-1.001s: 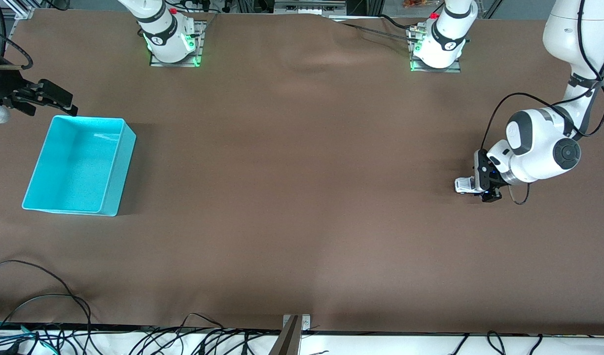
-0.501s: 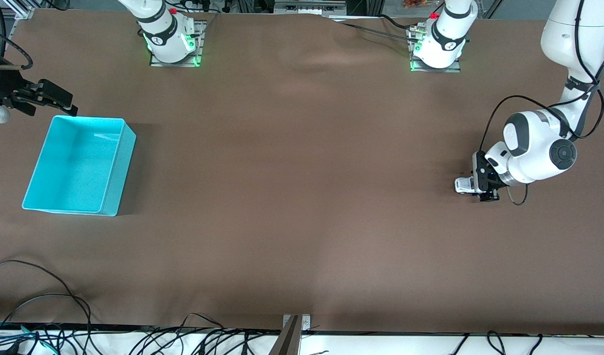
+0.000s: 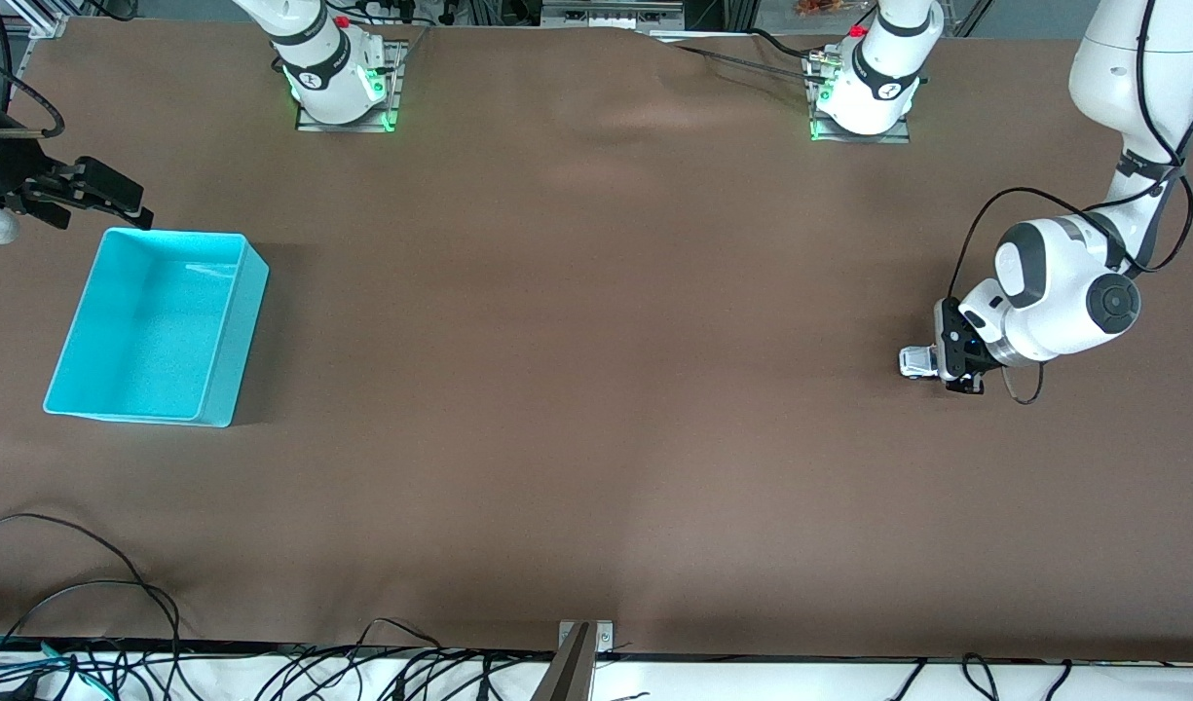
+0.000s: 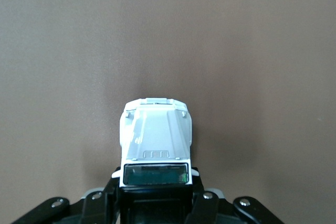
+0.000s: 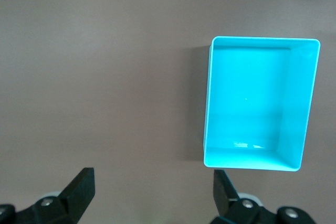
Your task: Wind and store white jeep toy
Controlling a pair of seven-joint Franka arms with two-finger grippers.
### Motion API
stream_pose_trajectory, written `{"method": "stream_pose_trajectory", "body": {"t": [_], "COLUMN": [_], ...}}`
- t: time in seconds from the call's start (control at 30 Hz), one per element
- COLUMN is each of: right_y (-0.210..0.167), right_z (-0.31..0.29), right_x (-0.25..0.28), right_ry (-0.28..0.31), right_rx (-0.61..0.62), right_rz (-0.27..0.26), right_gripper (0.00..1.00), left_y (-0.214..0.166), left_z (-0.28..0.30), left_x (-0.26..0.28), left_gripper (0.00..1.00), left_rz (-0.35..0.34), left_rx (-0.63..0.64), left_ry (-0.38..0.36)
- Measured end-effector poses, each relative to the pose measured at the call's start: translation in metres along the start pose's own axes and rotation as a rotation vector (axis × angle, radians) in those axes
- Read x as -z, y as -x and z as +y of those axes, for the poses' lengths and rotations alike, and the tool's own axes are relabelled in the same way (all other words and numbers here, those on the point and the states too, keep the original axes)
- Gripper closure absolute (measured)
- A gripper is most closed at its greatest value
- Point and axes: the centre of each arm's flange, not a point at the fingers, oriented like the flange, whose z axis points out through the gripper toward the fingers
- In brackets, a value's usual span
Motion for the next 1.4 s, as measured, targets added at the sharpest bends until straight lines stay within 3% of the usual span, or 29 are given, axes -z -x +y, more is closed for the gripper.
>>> {"method": "stream_pose_trajectory", "body": {"t": [0.43,1.4], "right_y": [0.000,0.000], "right_z": [0.000,0.000], "right_x": [0.000,0.000], "right_ry": [0.000,0.000], "right_rx": [0.000,0.000], "right_rz": [0.000,0.000], "right_gripper": [0.00,0.00], "left_y": [0.008,0.100], "left_z": [0.001,0.022], "left_x": [0.000,0.006], "left_gripper": [0.48,0.48], "left_rz": [0.001,0.009], "left_rx": [0.008,0.007], "left_ry": [-0.003,-0.030]}}
